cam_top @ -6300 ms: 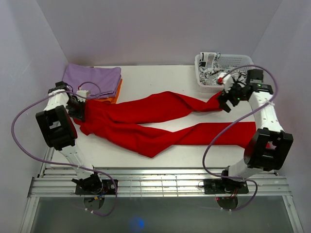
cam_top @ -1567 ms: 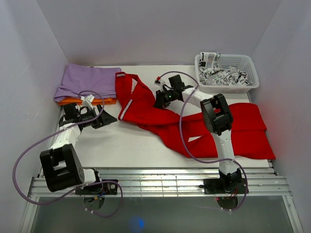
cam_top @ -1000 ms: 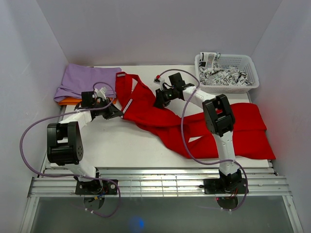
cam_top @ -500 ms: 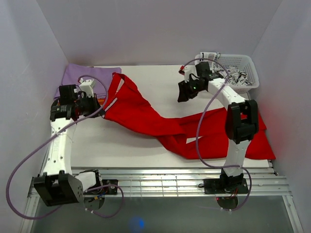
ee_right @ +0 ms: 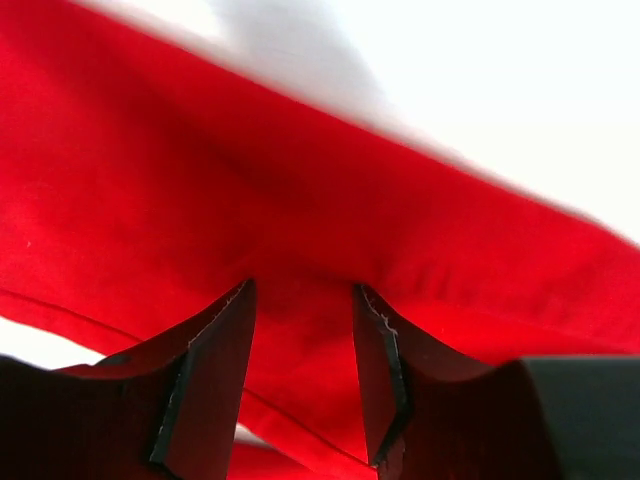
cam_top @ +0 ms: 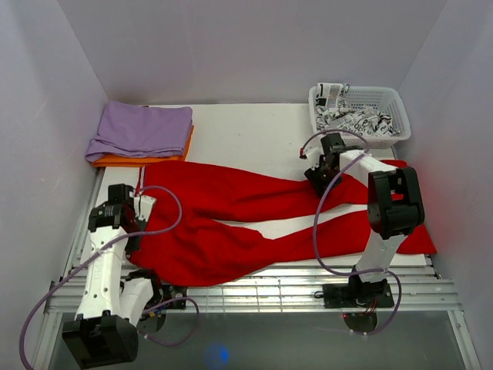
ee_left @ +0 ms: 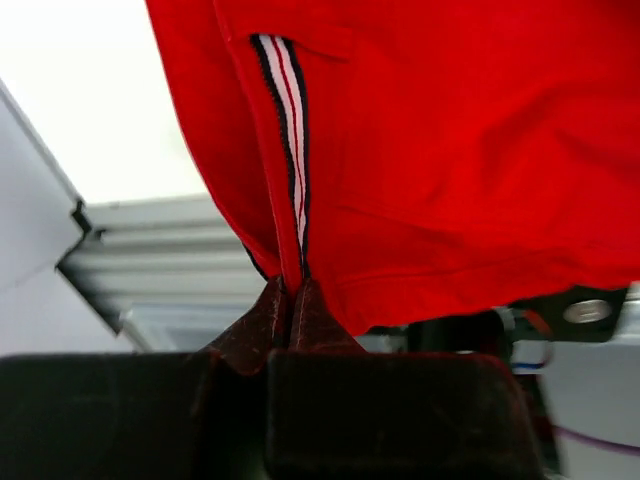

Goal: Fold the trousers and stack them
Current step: Flatten the trousers out

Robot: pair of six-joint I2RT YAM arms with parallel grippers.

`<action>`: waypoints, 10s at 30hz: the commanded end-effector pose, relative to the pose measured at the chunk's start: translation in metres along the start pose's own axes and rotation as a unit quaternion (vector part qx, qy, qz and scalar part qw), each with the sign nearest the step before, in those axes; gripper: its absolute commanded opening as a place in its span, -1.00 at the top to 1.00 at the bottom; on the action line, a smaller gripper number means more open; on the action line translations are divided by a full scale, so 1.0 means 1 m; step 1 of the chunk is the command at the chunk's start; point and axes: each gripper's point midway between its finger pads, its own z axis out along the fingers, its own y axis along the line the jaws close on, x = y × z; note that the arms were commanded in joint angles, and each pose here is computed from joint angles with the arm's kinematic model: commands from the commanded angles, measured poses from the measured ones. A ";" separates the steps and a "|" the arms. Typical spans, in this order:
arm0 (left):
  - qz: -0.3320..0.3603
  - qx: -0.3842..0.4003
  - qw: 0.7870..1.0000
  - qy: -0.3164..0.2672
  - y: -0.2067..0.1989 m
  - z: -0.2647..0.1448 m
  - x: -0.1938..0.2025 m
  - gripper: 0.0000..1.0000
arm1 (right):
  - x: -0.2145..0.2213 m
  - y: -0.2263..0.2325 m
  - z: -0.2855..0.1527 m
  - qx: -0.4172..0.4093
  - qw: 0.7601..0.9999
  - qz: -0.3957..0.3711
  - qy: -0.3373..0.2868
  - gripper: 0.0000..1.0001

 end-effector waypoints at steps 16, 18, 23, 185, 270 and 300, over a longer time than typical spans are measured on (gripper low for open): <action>-0.085 0.011 0.991 -0.106 0.076 -0.021 -0.092 -0.61 | -0.032 -0.012 -0.053 -0.070 0.995 -0.011 -0.069 -0.82; -0.091 0.059 0.987 -0.120 0.071 -0.024 -0.113 -0.51 | -0.034 -0.010 -0.065 -0.074 0.994 -0.026 -0.078 -0.81; -0.095 0.157 0.979 -0.085 0.043 0.029 -0.116 -0.37 | -0.020 0.004 -0.096 -0.094 0.987 -0.108 -0.075 -0.89; -0.227 0.206 0.951 -0.050 0.097 0.142 -0.124 -0.37 | 0.056 0.108 -0.029 -0.193 0.832 -0.514 -0.076 -0.01; -0.240 0.183 0.953 -0.012 0.106 0.179 -0.102 -0.25 | -0.002 -0.074 -0.176 0.106 0.903 -0.395 -0.129 0.85; -0.142 0.179 0.968 -0.102 0.111 0.049 -0.063 -0.52 | 0.077 -0.020 -0.172 -0.038 0.979 -0.180 -0.091 -0.69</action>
